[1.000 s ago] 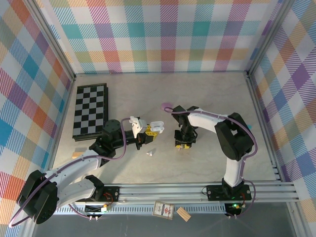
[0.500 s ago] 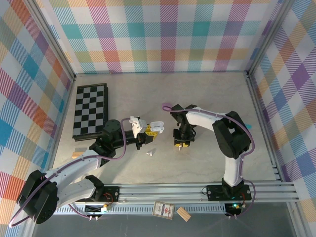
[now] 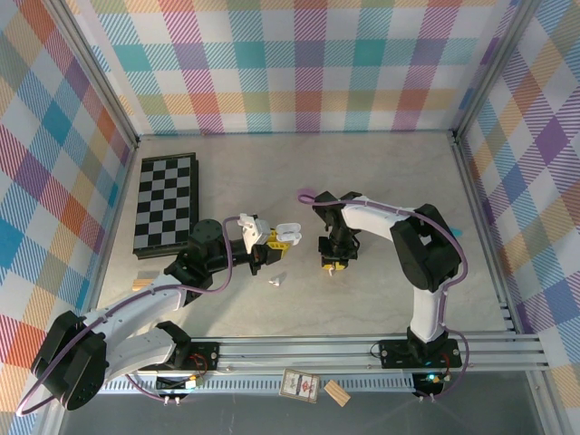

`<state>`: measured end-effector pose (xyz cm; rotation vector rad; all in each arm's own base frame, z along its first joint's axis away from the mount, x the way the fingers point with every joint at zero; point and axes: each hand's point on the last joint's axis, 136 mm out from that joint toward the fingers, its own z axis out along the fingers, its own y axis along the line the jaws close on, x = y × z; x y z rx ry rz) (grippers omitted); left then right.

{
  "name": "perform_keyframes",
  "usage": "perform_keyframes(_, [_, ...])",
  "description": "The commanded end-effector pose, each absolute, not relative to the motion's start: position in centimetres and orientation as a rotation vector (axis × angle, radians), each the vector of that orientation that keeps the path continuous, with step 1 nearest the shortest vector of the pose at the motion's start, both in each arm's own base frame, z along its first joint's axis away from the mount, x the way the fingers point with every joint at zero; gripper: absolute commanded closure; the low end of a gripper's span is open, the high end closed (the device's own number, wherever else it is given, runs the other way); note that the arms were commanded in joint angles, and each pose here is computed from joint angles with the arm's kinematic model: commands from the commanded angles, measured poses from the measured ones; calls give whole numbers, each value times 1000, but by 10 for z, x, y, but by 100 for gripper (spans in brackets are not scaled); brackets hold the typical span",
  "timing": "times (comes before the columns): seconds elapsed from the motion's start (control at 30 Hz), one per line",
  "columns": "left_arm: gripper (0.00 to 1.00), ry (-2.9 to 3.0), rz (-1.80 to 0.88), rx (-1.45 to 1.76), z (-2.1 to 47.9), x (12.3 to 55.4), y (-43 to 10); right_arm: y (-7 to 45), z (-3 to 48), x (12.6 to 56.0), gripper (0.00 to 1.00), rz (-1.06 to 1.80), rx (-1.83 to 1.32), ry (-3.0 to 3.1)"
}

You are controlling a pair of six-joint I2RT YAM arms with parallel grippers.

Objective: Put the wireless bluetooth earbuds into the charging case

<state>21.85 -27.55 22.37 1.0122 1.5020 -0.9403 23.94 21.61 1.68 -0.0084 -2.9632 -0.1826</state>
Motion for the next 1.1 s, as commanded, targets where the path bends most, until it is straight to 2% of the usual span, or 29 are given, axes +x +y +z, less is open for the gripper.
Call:
perform_keyframes(0.0, [81,1460,-932,1023,231,218,-277,218,29,243,77,-229,-39,-3010])
perform_keyframes(0.2, [81,1459,-922,1002,231,222,-276,221,56,259,77,-360,-57,-3155])
perform_keyframes(0.57, [81,1468,-904,938,232,237,-279,225,149,286,76,-881,-28,-3514])
perform_keyframes(0.8, [81,1445,-902,904,235,249,-294,227,214,277,78,-1342,42,-3593])
perform_keyframes(1.07, [81,1436,-919,928,231,254,-316,233,266,261,78,-1780,177,-3525])
